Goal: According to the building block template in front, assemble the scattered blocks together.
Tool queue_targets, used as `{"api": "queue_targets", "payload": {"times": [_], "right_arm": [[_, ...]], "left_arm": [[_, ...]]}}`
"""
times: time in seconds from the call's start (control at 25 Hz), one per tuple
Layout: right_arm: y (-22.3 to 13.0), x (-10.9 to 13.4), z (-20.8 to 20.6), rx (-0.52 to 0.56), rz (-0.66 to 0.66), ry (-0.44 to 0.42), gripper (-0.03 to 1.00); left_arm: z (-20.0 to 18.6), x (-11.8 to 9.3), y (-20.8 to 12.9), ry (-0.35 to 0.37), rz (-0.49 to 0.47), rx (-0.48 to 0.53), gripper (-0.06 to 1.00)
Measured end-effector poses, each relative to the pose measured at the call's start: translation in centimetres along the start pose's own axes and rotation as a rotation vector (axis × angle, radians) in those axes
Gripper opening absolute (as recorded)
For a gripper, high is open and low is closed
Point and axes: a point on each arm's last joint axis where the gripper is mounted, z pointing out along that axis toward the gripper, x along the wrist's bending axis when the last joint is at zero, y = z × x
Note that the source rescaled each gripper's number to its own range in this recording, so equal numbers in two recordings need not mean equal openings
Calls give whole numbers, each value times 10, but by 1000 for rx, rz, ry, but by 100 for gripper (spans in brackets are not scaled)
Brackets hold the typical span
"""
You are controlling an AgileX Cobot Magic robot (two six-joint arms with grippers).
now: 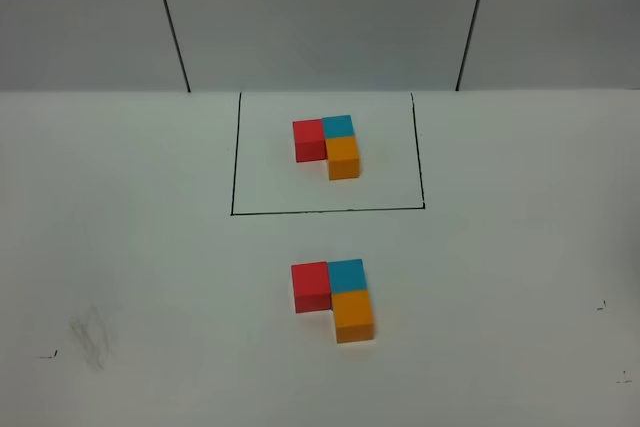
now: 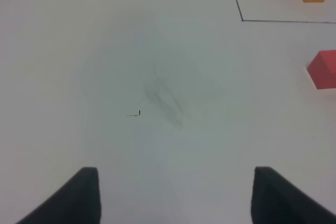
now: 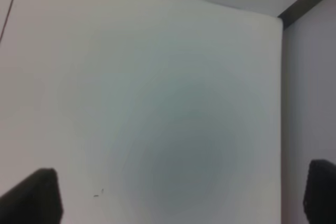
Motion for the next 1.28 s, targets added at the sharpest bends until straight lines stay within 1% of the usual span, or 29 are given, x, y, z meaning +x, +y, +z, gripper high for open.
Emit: {"api": "queue_targets", "payload": {"times": [0.16, 0.24, 0.44, 0.6, 0.72, 0.84, 0.96, 1.04, 1.16, 1.28], "right_arm": [[-10, -9, -34, -83, 29, -26, 77], [-17, -12, -52, -129, 40, -32, 74], [-41, -16, -93, -227, 67, -46, 72], [-78, -11, -95, -202, 61, -49, 72], [-111, -6, -91, -168, 85, -45, 72], [-142, -1, -83, -130, 118, -51, 78], [-166, 2, -82, -128, 163, -52, 87], [-178, 6, -82, -135, 199, -36, 92], [-192, 11, -82, -139, 250, -13, 95], [-201, 12, -81, -132, 296, -43, 96]], "left_arm": [[0, 0, 0, 0, 0, 0, 96], [0, 0, 0, 0, 0, 0, 96], [0, 0, 0, 0, 0, 0, 96], [0, 0, 0, 0, 0, 0, 96], [0, 0, 0, 0, 0, 0, 96], [0, 0, 0, 0, 0, 0, 96], [0, 0, 0, 0, 0, 0, 96], [0, 0, 0, 0, 0, 0, 96], [0, 0, 0, 0, 0, 0, 96], [0, 0, 0, 0, 0, 0, 96]]}}
